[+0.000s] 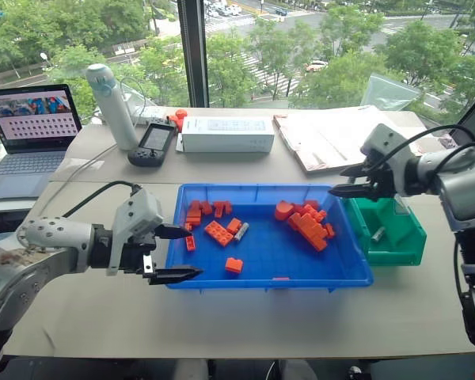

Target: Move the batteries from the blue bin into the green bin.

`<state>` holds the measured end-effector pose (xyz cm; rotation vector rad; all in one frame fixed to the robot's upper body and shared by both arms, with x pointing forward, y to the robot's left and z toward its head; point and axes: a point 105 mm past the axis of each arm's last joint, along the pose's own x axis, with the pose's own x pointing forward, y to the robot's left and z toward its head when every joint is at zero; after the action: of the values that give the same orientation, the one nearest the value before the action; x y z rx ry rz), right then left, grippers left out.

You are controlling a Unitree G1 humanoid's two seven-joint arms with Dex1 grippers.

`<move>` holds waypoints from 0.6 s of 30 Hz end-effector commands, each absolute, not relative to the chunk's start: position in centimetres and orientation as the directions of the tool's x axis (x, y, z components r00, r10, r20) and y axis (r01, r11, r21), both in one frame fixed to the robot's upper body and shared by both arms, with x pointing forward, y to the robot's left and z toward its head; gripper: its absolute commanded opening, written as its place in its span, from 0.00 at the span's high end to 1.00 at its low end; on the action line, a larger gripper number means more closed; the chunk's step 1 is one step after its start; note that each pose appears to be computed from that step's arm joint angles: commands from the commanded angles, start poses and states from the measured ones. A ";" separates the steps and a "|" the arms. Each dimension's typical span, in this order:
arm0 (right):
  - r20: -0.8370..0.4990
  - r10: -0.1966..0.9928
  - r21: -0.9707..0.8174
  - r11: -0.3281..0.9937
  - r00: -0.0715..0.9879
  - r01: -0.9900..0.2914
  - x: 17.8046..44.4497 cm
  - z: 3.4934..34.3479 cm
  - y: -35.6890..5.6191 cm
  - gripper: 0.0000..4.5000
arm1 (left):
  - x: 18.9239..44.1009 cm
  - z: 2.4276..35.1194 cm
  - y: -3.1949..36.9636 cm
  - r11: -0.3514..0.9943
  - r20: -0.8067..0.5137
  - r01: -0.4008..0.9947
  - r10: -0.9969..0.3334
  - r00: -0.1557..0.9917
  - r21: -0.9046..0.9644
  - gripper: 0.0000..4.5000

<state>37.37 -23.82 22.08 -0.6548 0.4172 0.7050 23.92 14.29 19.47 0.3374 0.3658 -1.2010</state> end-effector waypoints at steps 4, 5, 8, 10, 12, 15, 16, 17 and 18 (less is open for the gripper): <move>-0.568 0.377 -0.429 0.623 0.732 -0.654 37.5 21.2 -26.7 0.46 | 24.1 19.9 14.0 0.300 -0.438 0.948 -0.842 0.315 0.104 0.00; -0.575 0.365 -0.432 0.625 0.732 -0.651 37.5 20.9 -26.9 0.46 | 24.1 19.9 14.0 0.300 -0.438 0.948 -0.842 0.315 0.105 0.00; -0.566 0.324 -0.475 0.623 0.758 -0.621 37.9 21.0 -27.3 0.22 | 24.1 19.9 14.1 0.301 -0.439 0.948 -0.841 0.317 0.107 0.00; -0.520 0.344 -0.503 0.616 0.782 -0.606 38.5 22.0 -26.4 0.05 | 24.1 19.9 14.1 0.303 -0.440 0.947 -0.840 0.318 0.108 0.00; -0.486 0.410 -0.487 0.606 0.772 -0.629 38.7 22.9 -24.5 0.02 | 24.0 20.0 14.2 0.307 -0.440 0.946 -0.838 0.322 0.108 0.00; -0.462 0.488 -0.467 0.576 0.741 -0.671 38.7 23.6 -22.0 0.02 | 23.9 20.0 14.3 0.313 -0.444 0.944 -0.834 0.328 0.108 0.00; -0.451 0.533 -0.449 0.558 0.716 -0.698 38.5 23.7 -20.6 0.02 | 23.9 20.0 14.5 0.317 -0.446 0.942 -0.832 0.331 0.108 0.00; -0.442 0.579 -0.426 0.537 0.686 -0.728 38.3 23.8 -19.2 0.02 | 23.8 20.1 14.5 0.320 -0.448 0.941 -0.830 0.333 0.108 0.00; -0.436 0.622 -0.402 0.512 0.651 -0.759 38.0 23.7 -17.8 0.02 | 23.8 20.1 14.6 0.322 -0.449 0.941 -0.828 0.335 0.108 0.00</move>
<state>38.67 -20.10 21.60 -0.6218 0.3343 0.7631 23.93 14.40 19.11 0.3501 0.3697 -1.2009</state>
